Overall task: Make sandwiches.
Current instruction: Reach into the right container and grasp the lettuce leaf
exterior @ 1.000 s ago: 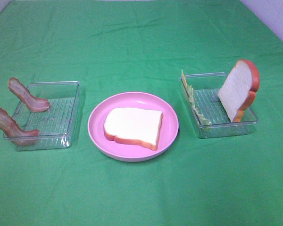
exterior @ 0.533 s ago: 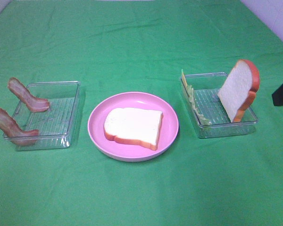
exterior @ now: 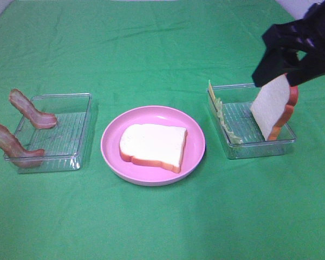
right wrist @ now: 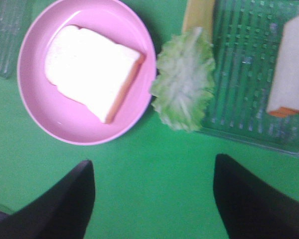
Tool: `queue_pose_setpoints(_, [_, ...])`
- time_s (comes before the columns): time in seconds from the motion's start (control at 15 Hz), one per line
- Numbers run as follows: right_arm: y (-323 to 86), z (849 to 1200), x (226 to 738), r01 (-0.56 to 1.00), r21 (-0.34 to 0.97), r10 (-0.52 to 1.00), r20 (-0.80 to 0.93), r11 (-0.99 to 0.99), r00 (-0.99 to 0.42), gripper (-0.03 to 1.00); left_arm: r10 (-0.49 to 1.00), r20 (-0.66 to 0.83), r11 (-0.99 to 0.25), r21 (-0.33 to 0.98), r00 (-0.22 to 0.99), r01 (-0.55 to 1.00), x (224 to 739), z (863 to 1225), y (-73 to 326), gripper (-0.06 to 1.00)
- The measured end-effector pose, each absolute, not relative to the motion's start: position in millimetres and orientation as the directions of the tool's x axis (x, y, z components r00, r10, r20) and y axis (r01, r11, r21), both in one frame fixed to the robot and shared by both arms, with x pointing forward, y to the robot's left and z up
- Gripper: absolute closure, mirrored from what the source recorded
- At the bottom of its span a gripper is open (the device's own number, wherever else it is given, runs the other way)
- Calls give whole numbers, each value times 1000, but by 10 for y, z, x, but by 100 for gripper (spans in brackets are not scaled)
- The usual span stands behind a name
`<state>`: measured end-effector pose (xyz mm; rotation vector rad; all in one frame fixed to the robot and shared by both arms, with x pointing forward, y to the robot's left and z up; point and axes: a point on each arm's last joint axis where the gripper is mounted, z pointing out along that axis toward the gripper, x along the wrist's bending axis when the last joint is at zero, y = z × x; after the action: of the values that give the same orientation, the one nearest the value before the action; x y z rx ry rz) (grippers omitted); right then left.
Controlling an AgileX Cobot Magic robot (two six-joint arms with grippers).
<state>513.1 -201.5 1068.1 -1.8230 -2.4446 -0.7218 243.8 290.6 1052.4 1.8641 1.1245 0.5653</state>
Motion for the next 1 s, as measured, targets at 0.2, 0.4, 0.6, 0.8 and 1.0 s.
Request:
queue_pose_setpoints(0.2, [-1592,10668,5359,933,290,896,321,215,-306,33,870,-50,-221,850,490,479,2438,10524,2906,20])
queue_pose_setpoints(0.4, [-1455,10510,5610,958,191,906,328,213,-266,33,870,-50,-221,850,490,479,2438,10524,2906,20])
queue_pose_setpoints(0.6, [-1410,10206,5806,969,108,926,288,220,-243,33,870,-50,-221,850,490,479,2438,10524,2906,20])
queue_pose_setpoints(0.8, [-1399,9922,5915,973,64,940,251,222,-231,33,870,-50,-221,850,490,479,2438,10524,2906,20])
queue_pose_setpoints(1.0, [-1398,9583,6043,972,48,952,199,229,-234,33,870,-50,-221,850,490,479,2438,10524,2906,20])
